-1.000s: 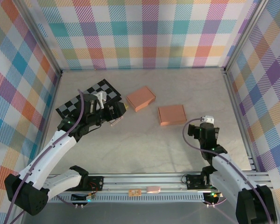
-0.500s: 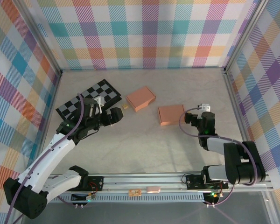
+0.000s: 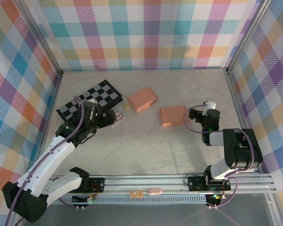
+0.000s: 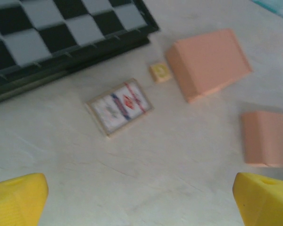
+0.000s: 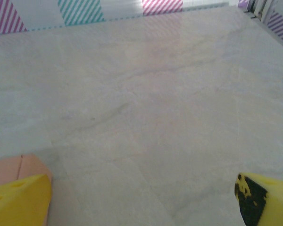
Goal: Fold the paper box
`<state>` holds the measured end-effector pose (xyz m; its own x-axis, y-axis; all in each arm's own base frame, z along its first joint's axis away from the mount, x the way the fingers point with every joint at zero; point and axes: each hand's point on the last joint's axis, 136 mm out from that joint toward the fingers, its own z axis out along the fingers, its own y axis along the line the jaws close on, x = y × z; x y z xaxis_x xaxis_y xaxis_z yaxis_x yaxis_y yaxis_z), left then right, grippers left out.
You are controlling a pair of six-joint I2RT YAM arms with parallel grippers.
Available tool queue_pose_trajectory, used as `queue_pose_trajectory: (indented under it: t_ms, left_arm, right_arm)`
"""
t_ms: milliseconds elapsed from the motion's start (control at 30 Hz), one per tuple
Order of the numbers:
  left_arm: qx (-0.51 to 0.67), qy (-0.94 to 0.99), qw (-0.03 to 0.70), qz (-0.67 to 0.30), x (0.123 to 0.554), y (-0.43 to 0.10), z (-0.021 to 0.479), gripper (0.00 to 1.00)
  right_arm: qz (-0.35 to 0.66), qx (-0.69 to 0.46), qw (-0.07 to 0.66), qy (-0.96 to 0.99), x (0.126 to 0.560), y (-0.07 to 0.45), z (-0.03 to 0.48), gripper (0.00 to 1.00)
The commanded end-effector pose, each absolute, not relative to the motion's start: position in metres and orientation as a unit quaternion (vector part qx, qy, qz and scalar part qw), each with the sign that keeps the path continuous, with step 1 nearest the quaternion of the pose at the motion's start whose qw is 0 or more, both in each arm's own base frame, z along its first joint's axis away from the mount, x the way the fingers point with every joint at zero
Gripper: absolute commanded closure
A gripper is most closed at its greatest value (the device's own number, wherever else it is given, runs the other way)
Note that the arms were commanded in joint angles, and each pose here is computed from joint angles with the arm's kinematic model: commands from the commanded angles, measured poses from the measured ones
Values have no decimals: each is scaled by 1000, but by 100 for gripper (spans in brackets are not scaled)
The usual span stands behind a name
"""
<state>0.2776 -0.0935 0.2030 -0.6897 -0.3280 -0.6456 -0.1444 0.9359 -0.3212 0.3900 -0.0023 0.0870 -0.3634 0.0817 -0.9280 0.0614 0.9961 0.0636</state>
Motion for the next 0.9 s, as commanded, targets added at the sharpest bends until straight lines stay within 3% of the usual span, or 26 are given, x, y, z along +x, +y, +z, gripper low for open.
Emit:
queue_pose_trajectory:
  t_ms: [0, 133, 567, 800, 867]
  left_arm:
    - [-115, 896, 427, 45, 301, -45, 207, 0]
    - [-54, 892, 422, 151, 341, -23, 174, 0]
    - [-85, 912, 390, 91, 403, 0, 72, 0]
    - [-60, 901, 424, 66, 436, -1, 66, 0]
    - [-77, 912, 400, 54, 440, 7, 58, 0]
  right_arm:
    - [8, 45, 569, 821, 395, -1, 92, 1]
    - [7, 45, 568, 821, 395, -1, 92, 1]
    - [7, 45, 569, 821, 395, 0, 93, 1]
    - [6, 45, 569, 821, 395, -1, 92, 1]
    - [6, 45, 569, 821, 395, -1, 92, 1]
